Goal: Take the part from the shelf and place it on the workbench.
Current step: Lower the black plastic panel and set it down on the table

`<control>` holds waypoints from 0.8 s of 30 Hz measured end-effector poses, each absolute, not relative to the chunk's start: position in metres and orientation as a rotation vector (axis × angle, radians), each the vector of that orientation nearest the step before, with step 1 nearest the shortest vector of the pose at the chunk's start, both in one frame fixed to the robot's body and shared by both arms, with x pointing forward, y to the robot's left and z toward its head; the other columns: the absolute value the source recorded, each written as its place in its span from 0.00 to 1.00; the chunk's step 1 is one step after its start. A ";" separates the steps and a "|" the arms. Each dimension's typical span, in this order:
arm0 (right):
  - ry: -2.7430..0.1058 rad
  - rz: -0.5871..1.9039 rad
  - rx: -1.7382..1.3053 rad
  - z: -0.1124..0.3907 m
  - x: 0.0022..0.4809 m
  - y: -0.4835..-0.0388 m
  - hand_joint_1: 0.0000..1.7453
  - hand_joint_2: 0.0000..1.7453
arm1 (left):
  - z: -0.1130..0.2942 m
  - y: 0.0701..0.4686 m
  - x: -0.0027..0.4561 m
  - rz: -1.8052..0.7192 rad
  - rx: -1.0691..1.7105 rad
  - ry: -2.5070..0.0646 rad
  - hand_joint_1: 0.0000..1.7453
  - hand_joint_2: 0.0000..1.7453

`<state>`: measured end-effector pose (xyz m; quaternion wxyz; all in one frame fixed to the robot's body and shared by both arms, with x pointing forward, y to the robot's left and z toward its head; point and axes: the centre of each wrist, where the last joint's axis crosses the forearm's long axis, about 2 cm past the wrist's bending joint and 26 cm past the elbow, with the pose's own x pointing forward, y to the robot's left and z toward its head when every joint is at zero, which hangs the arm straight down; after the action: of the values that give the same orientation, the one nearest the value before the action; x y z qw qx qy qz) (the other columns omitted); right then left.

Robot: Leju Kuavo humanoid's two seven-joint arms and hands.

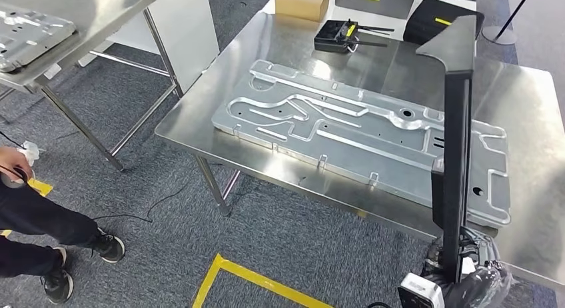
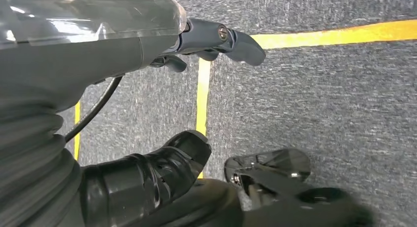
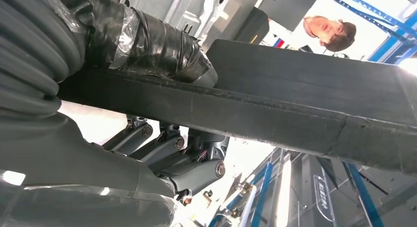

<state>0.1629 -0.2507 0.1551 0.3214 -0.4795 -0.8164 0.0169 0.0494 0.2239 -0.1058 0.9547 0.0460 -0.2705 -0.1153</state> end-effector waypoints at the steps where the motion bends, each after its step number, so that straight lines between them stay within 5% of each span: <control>1: -2.144 0.042 -1.259 0.155 0.163 -0.251 1.00 1.00 | -0.106 0.224 0.049 -0.234 0.094 -0.548 0.00 1.00; 24: -2.139 0.010 -1.247 0.155 0.163 -0.251 1.00 1.00 | -0.106 0.225 0.050 -0.238 0.094 -0.547 0.00 1.00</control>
<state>0.1630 -0.2513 0.1553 0.3267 -0.4759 -0.8166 0.0038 0.0503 0.2246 -0.1058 0.9547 0.0462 -0.2696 -0.1171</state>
